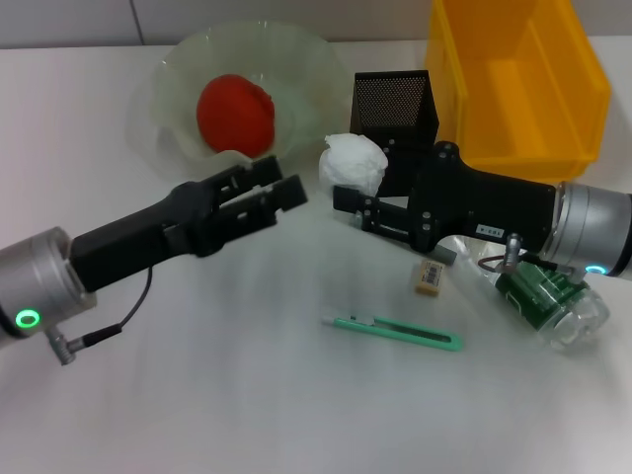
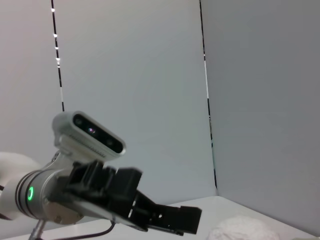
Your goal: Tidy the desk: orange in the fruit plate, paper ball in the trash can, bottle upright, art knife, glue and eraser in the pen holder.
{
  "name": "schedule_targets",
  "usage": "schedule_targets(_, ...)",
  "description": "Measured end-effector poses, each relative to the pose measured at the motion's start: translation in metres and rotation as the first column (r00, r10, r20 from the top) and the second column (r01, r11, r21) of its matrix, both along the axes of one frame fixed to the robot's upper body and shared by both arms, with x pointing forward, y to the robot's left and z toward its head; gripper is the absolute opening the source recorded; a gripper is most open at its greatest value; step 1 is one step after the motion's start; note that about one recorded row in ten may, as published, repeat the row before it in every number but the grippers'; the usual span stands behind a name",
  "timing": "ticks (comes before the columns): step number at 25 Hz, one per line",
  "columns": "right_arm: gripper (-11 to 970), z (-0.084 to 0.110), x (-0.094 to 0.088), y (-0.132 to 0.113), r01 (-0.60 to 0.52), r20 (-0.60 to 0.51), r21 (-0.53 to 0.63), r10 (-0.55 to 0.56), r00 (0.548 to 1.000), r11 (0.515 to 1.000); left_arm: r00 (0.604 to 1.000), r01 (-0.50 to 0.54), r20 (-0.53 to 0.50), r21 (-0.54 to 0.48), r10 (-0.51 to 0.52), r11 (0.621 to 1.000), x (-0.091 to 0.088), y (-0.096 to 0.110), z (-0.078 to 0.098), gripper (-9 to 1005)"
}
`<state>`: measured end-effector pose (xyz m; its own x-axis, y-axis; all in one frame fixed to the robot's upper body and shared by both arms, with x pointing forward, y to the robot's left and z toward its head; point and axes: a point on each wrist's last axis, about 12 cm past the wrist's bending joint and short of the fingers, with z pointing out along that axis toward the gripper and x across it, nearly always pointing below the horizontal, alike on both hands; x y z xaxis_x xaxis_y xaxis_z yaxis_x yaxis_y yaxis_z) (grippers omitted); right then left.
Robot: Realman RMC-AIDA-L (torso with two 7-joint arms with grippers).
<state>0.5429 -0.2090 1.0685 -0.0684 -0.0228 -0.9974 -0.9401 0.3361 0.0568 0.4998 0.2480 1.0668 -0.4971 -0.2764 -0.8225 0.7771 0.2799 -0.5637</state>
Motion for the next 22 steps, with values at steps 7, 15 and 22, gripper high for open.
schedule_targets(7, 516, -0.001, -0.001, -0.005, 0.013, -0.022, 0.006, -0.013, 1.0, 1.0, 0.973, 0.0, 0.226, 0.151, -0.035, 0.989, -0.015, 0.001, -0.012, 816)
schedule_targets(15, 515, 0.001, 0.0, -0.011, 0.03, -0.033, 0.0, -0.03, 0.999, 1.0, 0.891, -0.084, 0.452, 0.26, -0.044, 0.962, -0.034, 0.002, -0.028, 815)
schedule_targets(22, 516, -0.001, 0.0, -0.015, 0.042, -0.039, -0.009, -0.042, 0.998, 0.999, 0.86, -0.15, 0.509, 0.308, -0.03, 0.94, -0.049, 0.012, -0.042, 815)
